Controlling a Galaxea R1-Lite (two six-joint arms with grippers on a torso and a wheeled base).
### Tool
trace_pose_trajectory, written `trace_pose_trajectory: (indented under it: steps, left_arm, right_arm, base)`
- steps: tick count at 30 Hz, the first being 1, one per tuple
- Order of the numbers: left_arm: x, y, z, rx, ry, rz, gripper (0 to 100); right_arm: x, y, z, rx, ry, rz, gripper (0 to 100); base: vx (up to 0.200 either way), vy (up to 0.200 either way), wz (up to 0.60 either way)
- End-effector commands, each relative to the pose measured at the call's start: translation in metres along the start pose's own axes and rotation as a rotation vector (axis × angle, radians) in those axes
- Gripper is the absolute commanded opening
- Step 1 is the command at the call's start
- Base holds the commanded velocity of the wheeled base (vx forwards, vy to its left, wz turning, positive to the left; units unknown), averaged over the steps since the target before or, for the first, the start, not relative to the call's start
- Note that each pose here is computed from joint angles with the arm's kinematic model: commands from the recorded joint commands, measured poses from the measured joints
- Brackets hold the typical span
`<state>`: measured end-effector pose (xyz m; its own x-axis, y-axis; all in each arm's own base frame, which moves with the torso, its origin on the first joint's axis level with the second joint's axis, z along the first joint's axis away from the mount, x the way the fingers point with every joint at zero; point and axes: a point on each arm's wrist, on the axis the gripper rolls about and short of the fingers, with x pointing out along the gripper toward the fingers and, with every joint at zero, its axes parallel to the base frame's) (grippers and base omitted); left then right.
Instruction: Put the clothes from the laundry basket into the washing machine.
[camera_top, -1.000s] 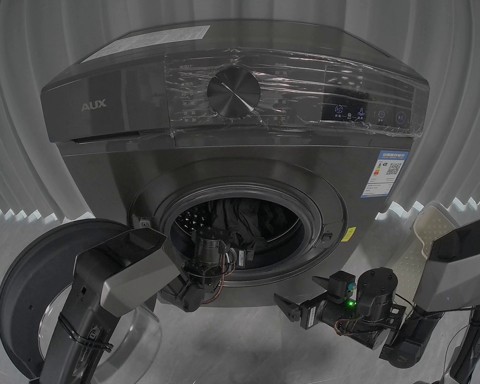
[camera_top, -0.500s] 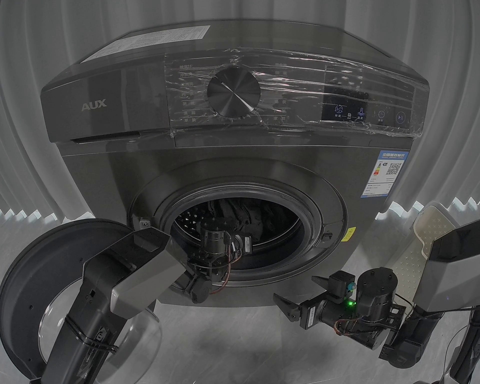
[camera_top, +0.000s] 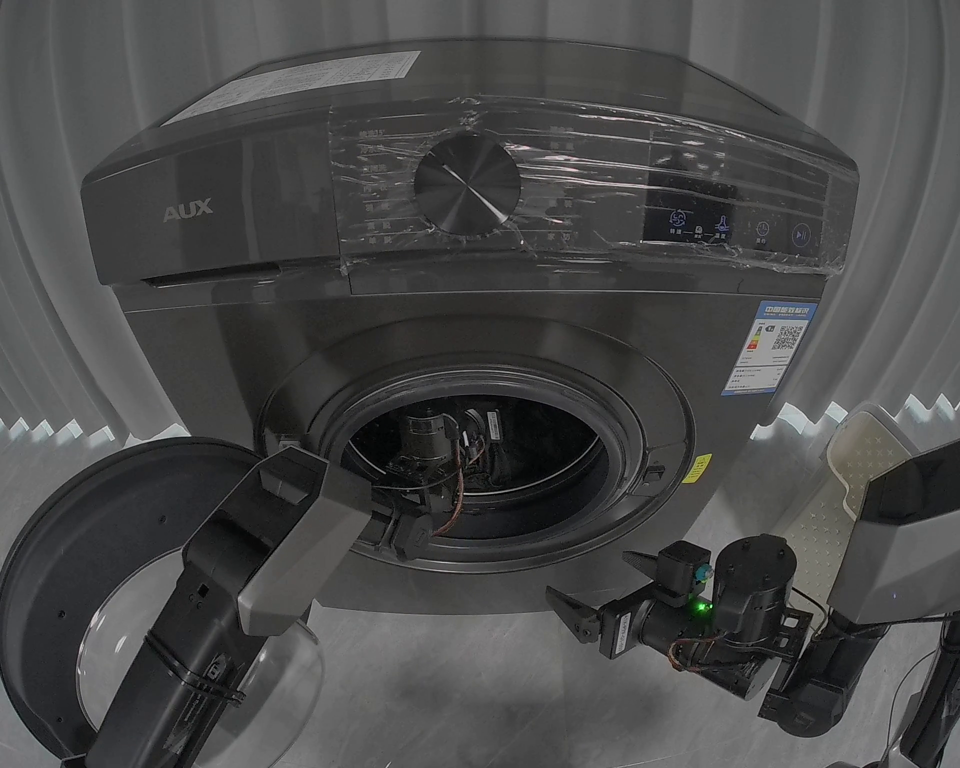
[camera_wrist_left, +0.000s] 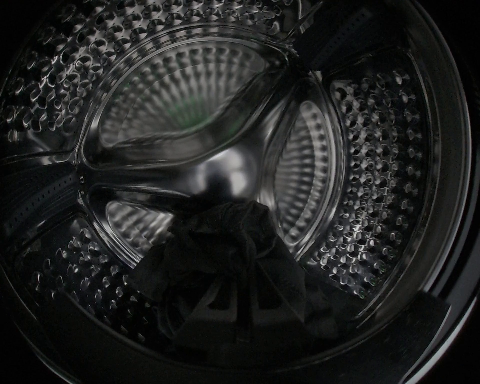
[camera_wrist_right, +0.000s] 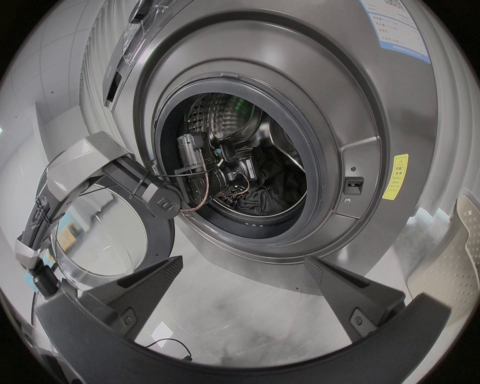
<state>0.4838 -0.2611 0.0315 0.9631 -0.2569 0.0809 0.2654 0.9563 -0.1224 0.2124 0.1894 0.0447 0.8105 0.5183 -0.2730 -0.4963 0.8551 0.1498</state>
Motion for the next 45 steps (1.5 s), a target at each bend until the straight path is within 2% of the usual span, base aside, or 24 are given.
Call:
trace_pose_trajectory:
  steps: [1,13,14,21,22,25,29,32,41,45]
  left_arm:
    - [0.006,0.004,-0.003,-0.001,-0.011,0.012,0]
    - [0.007,0.004,-0.004,0.002,0.003,0.013,0]
    - [0.006,0.004,-0.005,0.003,0.006,0.014,100]
    - [0.004,0.005,-0.007,0.005,0.020,0.017,100]
    - [-0.003,0.004,-0.011,0.013,0.056,0.014,100]
    - [-0.021,0.000,-0.004,0.025,0.112,0.005,100]
    - [-0.055,-0.016,-0.004,0.035,0.156,-0.037,100]
    - [-0.082,-0.024,-0.001,0.044,0.185,-0.056,100]
    - [-0.133,-0.035,0.016,0.044,0.183,-0.087,100]
    - [-0.157,-0.037,0.025,0.044,0.188,-0.095,100]
  right_arm:
    - [0.000,0.000,0.001,0.000,-0.002,0.002,100]
    - [0.001,0.000,0.001,0.002,-0.007,0.000,100]
    - [0.001,-0.001,0.001,0.002,-0.008,-0.002,100]
    - [0.001,-0.001,0.002,0.004,-0.012,-0.002,100]
    - [0.001,-0.002,0.003,0.003,-0.014,-0.003,100]
    - [0.001,-0.002,0.003,0.003,-0.014,-0.005,100]
    - [0.000,-0.002,0.005,0.005,-0.022,-0.005,100]
    - [0.000,-0.003,0.006,0.005,-0.022,-0.006,100]
    - [-0.001,-0.003,0.005,0.005,-0.018,-0.009,100]
    - [-0.002,-0.008,0.003,0.004,-0.007,-0.024,100]
  base:
    - [0.000,0.000,0.00]
    - [0.000,0.000,0.00]
    - [0.000,0.000,0.00]
    - [0.000,0.000,0.00]
    - [0.000,0.000,0.00]
    - [0.000,0.000,0.00]
    - [0.000,0.000,0.00]
    - [0.000,0.000,0.00]
    - [0.000,0.000,0.00]
    - [0.000,0.000,0.00]
